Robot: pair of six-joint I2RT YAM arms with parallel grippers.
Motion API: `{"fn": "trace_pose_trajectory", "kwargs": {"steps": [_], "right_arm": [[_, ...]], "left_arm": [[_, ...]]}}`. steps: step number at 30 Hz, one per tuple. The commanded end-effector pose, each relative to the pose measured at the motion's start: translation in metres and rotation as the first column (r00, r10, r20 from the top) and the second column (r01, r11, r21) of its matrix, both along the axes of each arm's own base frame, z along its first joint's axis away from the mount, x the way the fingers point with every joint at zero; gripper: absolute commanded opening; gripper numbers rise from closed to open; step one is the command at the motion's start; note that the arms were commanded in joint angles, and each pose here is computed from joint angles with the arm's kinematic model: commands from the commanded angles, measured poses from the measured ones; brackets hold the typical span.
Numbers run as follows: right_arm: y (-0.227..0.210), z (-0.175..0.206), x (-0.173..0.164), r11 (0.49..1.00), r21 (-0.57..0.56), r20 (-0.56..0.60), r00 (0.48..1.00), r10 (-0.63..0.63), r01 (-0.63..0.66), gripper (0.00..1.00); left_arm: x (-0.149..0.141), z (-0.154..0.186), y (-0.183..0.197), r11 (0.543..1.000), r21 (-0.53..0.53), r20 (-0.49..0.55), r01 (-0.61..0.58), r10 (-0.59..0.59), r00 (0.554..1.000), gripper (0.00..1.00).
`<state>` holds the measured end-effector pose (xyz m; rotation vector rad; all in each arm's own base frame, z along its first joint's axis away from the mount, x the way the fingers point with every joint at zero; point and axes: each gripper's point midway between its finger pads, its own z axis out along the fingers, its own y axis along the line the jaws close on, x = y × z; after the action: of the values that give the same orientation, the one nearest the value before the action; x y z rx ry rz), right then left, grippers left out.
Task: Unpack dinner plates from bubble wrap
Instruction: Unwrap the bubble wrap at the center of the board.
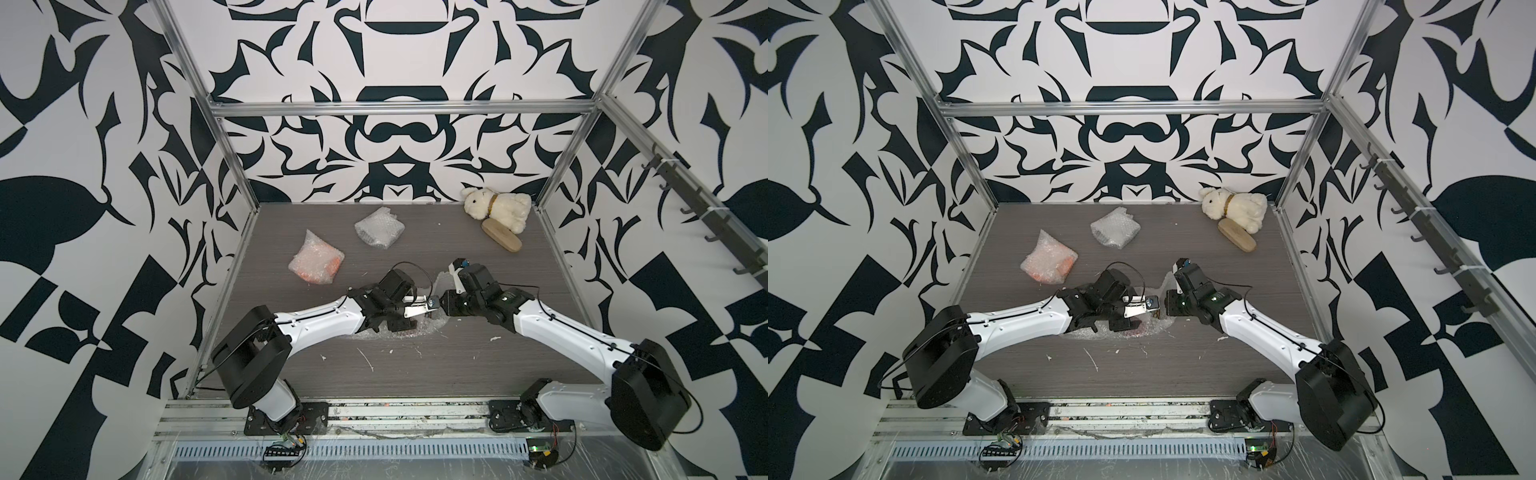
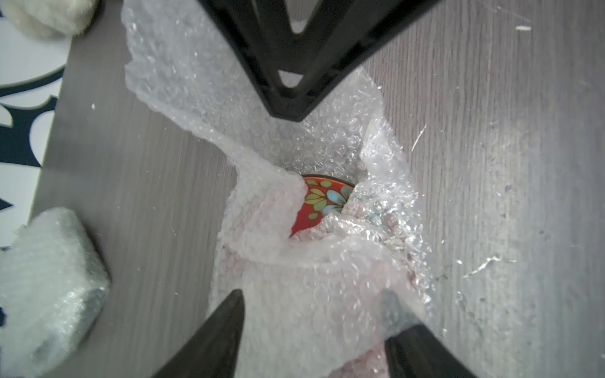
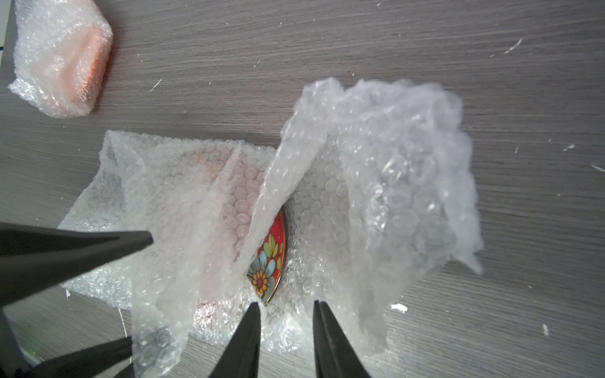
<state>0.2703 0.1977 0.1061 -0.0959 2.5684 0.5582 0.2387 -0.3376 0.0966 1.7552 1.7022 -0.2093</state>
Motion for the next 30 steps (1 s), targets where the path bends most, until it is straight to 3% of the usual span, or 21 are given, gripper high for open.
{"fn": "trace_pose_trajectory", "kwargs": {"steps": [1,7,12,20,24,30], "right_arm": [[0.002,0.004,0.005,1.000,0.013,0.018,1.000,-0.008,0.007,0.33],[0.002,0.004,0.005,1.000,0.011,0.017,1.000,-0.010,0.010,0.33],[0.001,0.002,0.004,1.000,0.006,0.011,1.000,-0.010,0.010,0.33],[0.001,-0.001,0.004,1.000,0.002,0.004,1.000,-0.006,0.006,0.33],[0.002,-0.001,0.004,1.000,0.004,0.004,1.000,-0.005,0.005,0.33],[0.003,-0.003,0.004,1.000,0.008,0.002,1.000,-0.004,0.004,0.33]], "left_arm": [[-0.003,0.001,-0.005,1.000,-0.005,-0.027,0.018,-0.018,0.999,0.59],[-0.006,-0.002,-0.005,1.000,0.012,-0.055,0.024,-0.023,0.998,0.37],[-0.008,-0.001,-0.007,1.000,0.002,-0.079,0.021,-0.021,0.997,0.00],[0.001,0.020,-0.011,0.996,-0.087,-0.023,-0.032,0.030,0.999,0.00],[0.018,0.031,-0.005,0.987,-0.124,0.035,-0.106,0.111,0.993,0.00],[0.041,0.026,0.003,0.980,-0.053,0.038,-0.193,0.195,0.980,0.00]]}}
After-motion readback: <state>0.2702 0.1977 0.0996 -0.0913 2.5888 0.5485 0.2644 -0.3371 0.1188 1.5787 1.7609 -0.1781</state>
